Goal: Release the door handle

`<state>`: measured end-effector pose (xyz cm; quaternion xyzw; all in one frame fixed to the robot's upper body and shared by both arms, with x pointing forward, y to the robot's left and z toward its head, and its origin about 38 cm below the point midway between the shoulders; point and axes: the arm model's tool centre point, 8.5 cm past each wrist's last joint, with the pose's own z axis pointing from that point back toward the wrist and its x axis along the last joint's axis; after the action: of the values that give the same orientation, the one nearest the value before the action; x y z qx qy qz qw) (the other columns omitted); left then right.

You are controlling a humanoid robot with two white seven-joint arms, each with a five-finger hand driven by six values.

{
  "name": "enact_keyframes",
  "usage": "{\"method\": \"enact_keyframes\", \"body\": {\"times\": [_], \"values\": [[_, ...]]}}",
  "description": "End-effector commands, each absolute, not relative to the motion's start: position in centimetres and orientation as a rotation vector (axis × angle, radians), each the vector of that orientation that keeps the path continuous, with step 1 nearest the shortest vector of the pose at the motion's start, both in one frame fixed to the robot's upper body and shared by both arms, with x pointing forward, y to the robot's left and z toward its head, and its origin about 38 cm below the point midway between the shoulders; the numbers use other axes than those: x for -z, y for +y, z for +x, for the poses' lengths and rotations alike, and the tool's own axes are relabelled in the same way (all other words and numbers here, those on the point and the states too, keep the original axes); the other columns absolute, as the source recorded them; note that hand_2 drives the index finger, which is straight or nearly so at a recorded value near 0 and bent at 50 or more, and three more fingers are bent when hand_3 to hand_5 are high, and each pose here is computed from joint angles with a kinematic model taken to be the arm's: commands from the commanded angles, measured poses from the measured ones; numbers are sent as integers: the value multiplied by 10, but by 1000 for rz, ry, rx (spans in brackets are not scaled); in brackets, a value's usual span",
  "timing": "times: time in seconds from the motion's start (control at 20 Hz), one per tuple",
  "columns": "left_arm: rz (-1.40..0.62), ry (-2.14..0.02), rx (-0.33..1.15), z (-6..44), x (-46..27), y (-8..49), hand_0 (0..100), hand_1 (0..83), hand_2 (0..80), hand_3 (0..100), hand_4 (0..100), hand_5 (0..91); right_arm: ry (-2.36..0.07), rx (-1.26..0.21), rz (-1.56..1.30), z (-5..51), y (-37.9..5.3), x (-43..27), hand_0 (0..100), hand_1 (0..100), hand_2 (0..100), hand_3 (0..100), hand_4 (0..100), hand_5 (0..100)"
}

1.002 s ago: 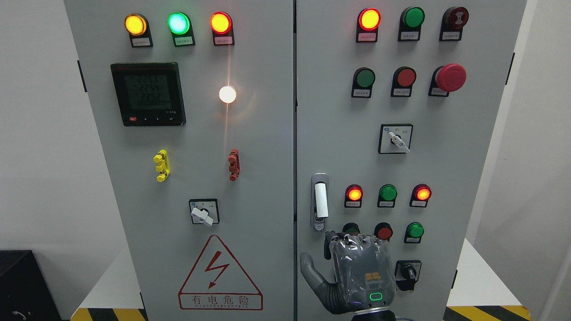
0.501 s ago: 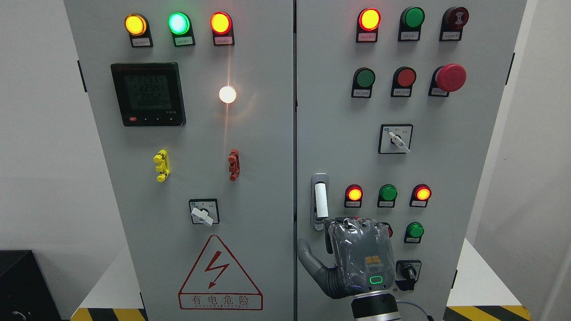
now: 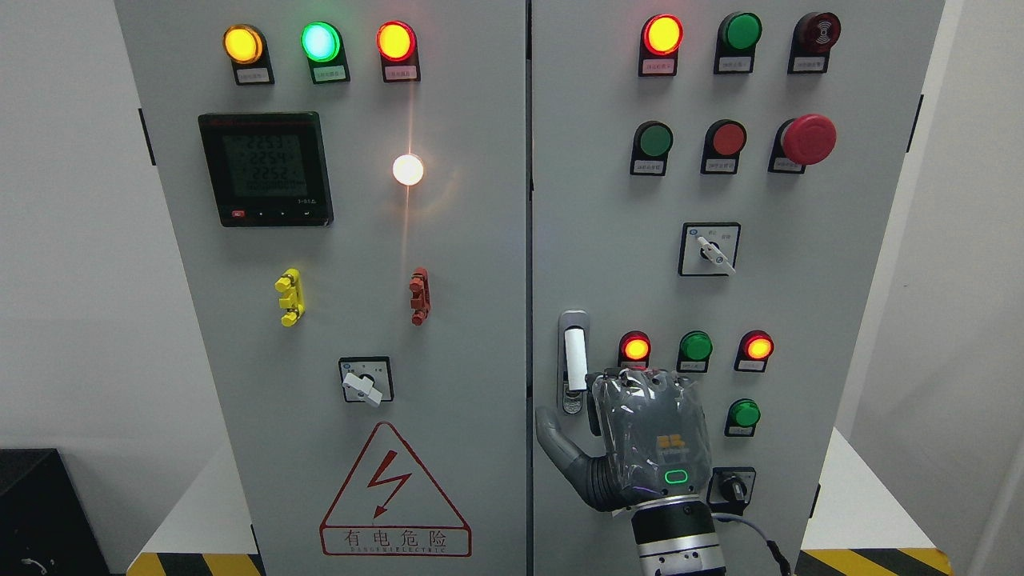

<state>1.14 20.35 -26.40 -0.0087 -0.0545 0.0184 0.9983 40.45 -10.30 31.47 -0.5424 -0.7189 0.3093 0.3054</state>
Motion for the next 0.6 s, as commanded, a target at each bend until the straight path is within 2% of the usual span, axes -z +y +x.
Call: {"method": "enact_keyframes", "body": {"times": [0.0, 0.55], "values": [[-13, -106, -33, 18, 263, 205, 120, 556, 0, 0, 0, 0, -1868, -816, -1450, 417, -110, -313, 299, 303, 922, 1000, 1000, 1000], [-13, -106, -33, 18, 263, 205, 120, 556, 0, 0, 0, 0, -1845, -796, -1460, 423, -114, -316, 293, 303, 921, 1000, 1000, 1000]]}}
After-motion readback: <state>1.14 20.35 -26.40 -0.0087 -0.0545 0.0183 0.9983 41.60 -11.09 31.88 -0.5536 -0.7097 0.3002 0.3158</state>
